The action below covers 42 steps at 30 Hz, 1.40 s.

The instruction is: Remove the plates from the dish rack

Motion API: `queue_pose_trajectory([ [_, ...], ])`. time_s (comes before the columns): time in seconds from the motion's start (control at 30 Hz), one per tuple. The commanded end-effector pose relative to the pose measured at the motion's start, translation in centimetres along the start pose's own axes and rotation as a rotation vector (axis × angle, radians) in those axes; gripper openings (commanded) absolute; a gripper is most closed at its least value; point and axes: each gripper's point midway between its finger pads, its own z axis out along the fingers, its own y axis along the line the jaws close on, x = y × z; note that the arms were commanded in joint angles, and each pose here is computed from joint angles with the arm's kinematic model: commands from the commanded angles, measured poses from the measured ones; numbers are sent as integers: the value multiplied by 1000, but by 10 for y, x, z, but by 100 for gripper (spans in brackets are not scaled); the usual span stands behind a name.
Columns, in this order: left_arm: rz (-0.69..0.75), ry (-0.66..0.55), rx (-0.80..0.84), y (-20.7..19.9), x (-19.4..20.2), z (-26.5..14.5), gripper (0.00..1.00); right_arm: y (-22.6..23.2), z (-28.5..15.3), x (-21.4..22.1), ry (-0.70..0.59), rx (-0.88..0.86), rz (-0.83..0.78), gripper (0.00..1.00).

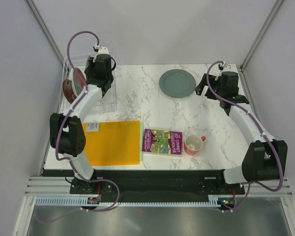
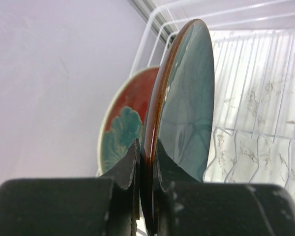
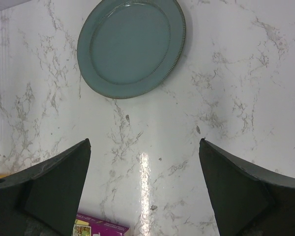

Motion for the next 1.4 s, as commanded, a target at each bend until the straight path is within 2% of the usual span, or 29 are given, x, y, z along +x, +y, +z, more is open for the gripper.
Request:
queue_pose_trajectory([
  [0.0, -216, -234, -123, 89, -107, -57, 2, 9, -13, -11, -33, -32, -14, 98],
  [0.13, -327, -254, 32, 92, -121, -95, 2, 23, -16, -16, -36, -92, -26, 98],
  [0.33, -542, -283, 446, 71, -138, -152, 2, 65, -20, -20, -21, -280, -27, 98],
  [0.47, -643, -253, 788, 27, -143, -193, 2, 97, -24, -24, -13, -443, 6, 98],
  [0.77, -836, -101, 1318, -52, -126, -255, 2, 166, -24, -20, 24, -762, 86, 98],
  [0.97, -928, -60, 1477, -68, -119, -275, 2, 189, -18, 1, 80, -835, 148, 98],
  [1.27, -976, -70, 1550, -67, -116, -286, 2, 202, -20, 20, 126, -895, 179, 98],
  [1.37, -985, -64, 1570, -71, -115, -287, 2, 208, -26, 20, 131, -937, 185, 79],
])
